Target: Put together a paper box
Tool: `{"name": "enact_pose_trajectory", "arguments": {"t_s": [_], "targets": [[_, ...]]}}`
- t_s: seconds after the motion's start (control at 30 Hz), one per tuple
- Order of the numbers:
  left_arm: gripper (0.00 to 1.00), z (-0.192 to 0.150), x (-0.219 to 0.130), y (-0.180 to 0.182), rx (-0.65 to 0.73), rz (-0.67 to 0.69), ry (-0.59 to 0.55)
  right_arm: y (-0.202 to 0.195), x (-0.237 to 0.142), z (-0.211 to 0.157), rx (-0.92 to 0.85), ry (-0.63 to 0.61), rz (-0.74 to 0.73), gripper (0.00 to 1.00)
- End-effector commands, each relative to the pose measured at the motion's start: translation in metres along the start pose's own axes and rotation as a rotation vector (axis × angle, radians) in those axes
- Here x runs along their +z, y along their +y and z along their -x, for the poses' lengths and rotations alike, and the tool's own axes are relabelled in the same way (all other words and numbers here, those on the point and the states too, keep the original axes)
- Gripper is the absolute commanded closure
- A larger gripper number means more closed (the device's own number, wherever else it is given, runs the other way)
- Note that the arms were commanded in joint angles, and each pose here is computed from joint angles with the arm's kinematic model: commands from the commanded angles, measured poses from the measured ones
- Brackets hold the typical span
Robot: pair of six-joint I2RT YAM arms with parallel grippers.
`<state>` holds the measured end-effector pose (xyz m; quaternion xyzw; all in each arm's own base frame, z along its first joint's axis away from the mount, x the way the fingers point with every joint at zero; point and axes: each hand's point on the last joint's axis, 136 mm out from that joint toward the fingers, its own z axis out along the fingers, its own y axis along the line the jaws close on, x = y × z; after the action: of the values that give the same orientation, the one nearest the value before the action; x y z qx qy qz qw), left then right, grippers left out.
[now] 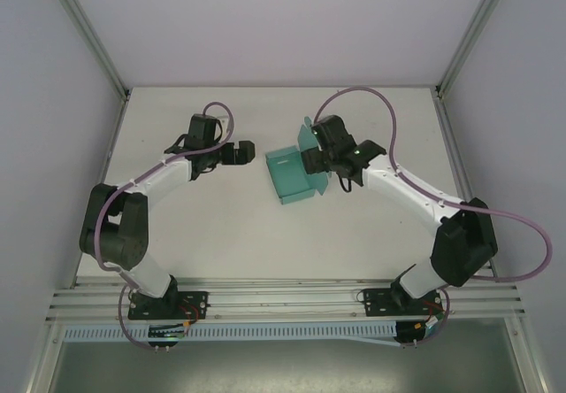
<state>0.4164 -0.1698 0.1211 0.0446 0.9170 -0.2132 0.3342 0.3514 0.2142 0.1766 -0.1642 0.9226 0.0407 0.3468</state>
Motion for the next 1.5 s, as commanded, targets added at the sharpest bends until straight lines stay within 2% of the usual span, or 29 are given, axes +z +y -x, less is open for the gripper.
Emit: {"name": "enact_pose_trajectory", "arguments": {"t_s": [0.0, 0.03, 0.07, 0.17, 0.27, 0.37, 0.5, 0.57, 0.63, 0.73, 0.8, 0.87, 0.97, 1.07, 1.1, 1.13, 1.2, 1.27, 1.4, 1.47], "targets": [[0.01, 0.010, -0.006, -0.004, 0.024, -0.016, -0.017, 0.003, 0.016, 0.000, 0.085, 0.042, 0.106, 0.37], [0.02, 0.010, -0.007, -0.004, 0.024, -0.014, -0.020, 0.010, 0.021, 0.002, 0.071, 0.043, 0.161, 0.47], [0.02, 0.010, -0.008, -0.003, 0.026, -0.008, -0.022, 0.020, 0.023, 0.004, 0.043, 0.043, 0.212, 0.64], [0.02, 0.009, -0.014, -0.002, 0.026, 0.004, -0.028, 0.018, 0.028, 0.014, -0.057, 0.029, 0.276, 0.93], [0.02, 0.012, -0.022, -0.003, 0.029, 0.011, -0.040, 0.021, 0.028, 0.021, -0.258, 0.002, 0.336, 1.00], [0.02, 0.015, -0.031, -0.004, 0.031, 0.018, -0.049, 0.023, 0.027, 0.021, -0.504, -0.015, 0.396, 1.00], [0.02, 0.003, -0.037, 0.000, 0.012, 0.036, -0.039, 0.032, 0.027, 0.003, -0.919, -0.008, 0.493, 1.00], [0.02, -0.002, -0.040, 0.002, 0.000, 0.043, -0.036, 0.031, 0.034, 0.005, -1.012, -0.010, 0.508, 1.00], [0.01, -0.009, -0.042, 0.005, -0.015, 0.051, -0.027, 0.029, 0.043, 0.014, -1.033, 0.003, 0.533, 1.00], [0.01, -0.021, -0.043, 0.011, -0.035, 0.074, -0.008, 0.031, 0.057, 0.022, -1.052, 0.028, 0.562, 0.97], [0.02, -0.029, -0.044, 0.015, -0.046, 0.091, 0.004, 0.029, 0.066, 0.026, -1.051, 0.038, 0.539, 0.87], [0.02, -0.034, -0.044, 0.020, -0.055, 0.111, 0.009, 0.027, 0.071, 0.032, -1.032, 0.021, 0.503, 0.66], [0.01, -0.037, -0.046, 0.024, -0.058, 0.130, 0.010, 0.023, 0.063, 0.042, -0.981, -0.022, 0.433, 0.47], [0.02, -0.034, -0.047, 0.024, -0.057, 0.127, -0.010, 0.013, 0.040, 0.078, -0.866, -0.178, 0.253, 0.34], [0.01, -0.032, -0.046, 0.023, -0.056, 0.124, -0.021, 0.005, 0.026, 0.098, -0.783, -0.269, 0.158, 0.21], [0.01, -0.030, -0.047, 0.023, -0.057, 0.124, -0.030, -0.008, 0.010, 0.117, -0.676, -0.355, 0.056, 0.02], [0.01, -0.027, -0.046, 0.023, -0.061, 0.124, -0.049, -0.035, -0.030, 0.143, -0.408, -0.513, -0.083, 0.01], [0.02, -0.023, -0.046, 0.023, -0.064, 0.119, -0.071, -0.056, -0.055, 0.139, -0.162, -0.569, -0.101, 0.01], [0.02, -0.014, -0.042, 0.023, -0.079, 0.124, -0.097, -0.052, -0.060, 0.089, 0.152, -0.443, 0.065, 0.01], [0.01, -0.012, -0.039, 0.025, -0.084, 0.132, -0.101, -0.054, -0.055, 0.060, 0.346, -0.362, 0.082, 0.01]]}}
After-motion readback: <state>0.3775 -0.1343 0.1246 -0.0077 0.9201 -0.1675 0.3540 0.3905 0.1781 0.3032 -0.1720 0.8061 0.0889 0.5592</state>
